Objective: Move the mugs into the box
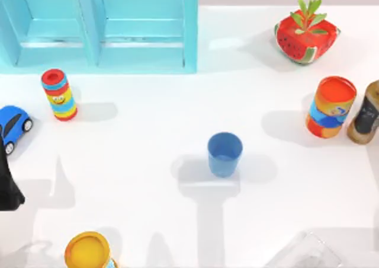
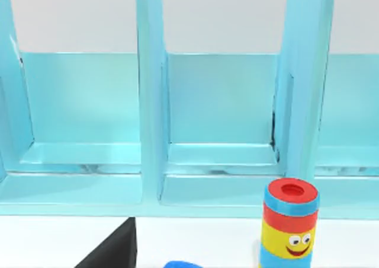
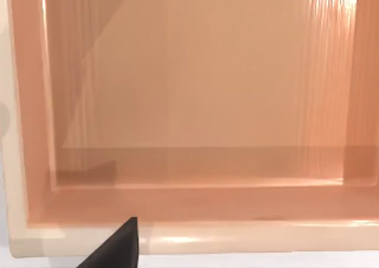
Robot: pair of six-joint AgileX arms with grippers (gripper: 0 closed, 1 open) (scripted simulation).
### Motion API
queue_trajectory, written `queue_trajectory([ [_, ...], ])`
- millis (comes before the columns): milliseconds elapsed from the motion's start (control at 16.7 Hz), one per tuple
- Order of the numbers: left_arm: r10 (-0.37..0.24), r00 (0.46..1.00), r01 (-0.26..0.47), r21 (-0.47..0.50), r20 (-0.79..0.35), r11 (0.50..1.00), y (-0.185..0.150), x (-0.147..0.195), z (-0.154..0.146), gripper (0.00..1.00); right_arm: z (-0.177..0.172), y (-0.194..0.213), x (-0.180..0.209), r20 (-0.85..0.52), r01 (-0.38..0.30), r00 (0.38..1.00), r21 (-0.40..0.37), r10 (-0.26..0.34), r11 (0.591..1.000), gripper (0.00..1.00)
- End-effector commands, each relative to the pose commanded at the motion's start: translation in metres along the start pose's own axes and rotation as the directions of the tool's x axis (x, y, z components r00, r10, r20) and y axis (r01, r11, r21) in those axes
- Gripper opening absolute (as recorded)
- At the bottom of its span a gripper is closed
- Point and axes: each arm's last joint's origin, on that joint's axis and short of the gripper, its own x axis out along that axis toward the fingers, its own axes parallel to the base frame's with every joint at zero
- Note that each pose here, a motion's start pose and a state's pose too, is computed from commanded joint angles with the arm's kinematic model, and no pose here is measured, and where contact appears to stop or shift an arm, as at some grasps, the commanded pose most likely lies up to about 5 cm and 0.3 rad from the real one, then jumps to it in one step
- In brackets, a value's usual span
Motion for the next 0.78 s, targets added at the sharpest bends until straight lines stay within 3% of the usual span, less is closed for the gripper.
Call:
queue_trajectory([
  [240,0.0,1.0,0.0,0.0,0.0,1.0,0.0,0.0,0.0,1.0,0.008,0.004,0.002,0.001,-0.004,1.0,-0.002,0.004,1.0,1.0],
  [420,0.0,1.0,0.0,0.0,0.0,1.0,0.0,0.0,0.0,1.0,0.036,0.02,0.005,0.002,-0.019,1.0,0.004,0.019,1.0,1.0],
  [780,0.0,1.0,0.0,0.0,0.0,1.0,0.0,0.0,0.0,1.0,0.119,0.108,0.022,-0.006,-0.068,0.998,0.024,0.068,0.997,1.0],
])
